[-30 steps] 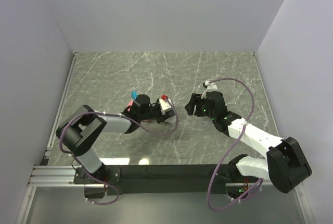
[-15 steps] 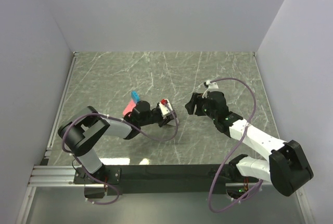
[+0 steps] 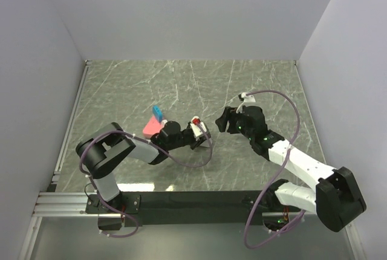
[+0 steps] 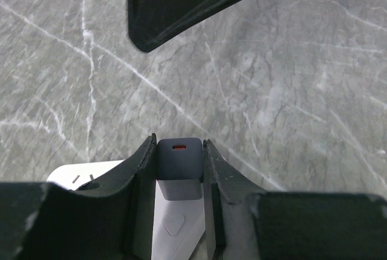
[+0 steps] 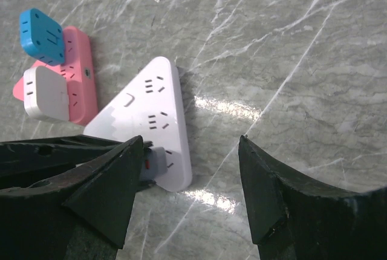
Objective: Insert the plug
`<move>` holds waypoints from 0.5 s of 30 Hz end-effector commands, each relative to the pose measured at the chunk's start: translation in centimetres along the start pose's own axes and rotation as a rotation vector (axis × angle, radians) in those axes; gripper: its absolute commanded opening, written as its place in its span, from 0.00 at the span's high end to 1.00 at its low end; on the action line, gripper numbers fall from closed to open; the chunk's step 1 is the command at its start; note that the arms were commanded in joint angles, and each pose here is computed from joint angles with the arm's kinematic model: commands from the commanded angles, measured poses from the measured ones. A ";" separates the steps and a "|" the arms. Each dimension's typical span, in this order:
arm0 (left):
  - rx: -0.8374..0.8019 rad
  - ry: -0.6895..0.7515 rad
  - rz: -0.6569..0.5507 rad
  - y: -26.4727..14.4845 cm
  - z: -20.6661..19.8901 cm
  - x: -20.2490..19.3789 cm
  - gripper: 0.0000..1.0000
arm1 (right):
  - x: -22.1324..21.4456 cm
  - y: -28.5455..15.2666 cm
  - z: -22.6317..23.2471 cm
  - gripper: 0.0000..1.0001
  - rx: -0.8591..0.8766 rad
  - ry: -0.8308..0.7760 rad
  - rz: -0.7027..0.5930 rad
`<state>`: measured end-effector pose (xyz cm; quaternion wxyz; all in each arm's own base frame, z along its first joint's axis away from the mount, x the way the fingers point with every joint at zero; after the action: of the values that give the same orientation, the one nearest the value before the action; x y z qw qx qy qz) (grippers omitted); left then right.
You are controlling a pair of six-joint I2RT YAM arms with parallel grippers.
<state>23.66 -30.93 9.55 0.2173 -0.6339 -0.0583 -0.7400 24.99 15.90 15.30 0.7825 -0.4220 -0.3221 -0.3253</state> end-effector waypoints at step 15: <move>-0.099 -0.227 0.332 -3.3 -7.1 -9.6 0.99 | 1.7 -1.0 0.9 0.29 0.043 0.004 -0.091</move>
<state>21.97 -32.17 8.99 0.2029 -0.6412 -0.0930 -0.7342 24.72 15.76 16.32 0.7812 -0.4077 -0.3315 -0.3371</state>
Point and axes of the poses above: each gripper's point midway between its finger pads, its own y axis out along the fingers, its own z axis along the line the jaws close on, x = y × z, the point moved 6 cm from there along -y, back along the fingers, and after that the axes turned 3 degrees about y, right-handed, at the moved point
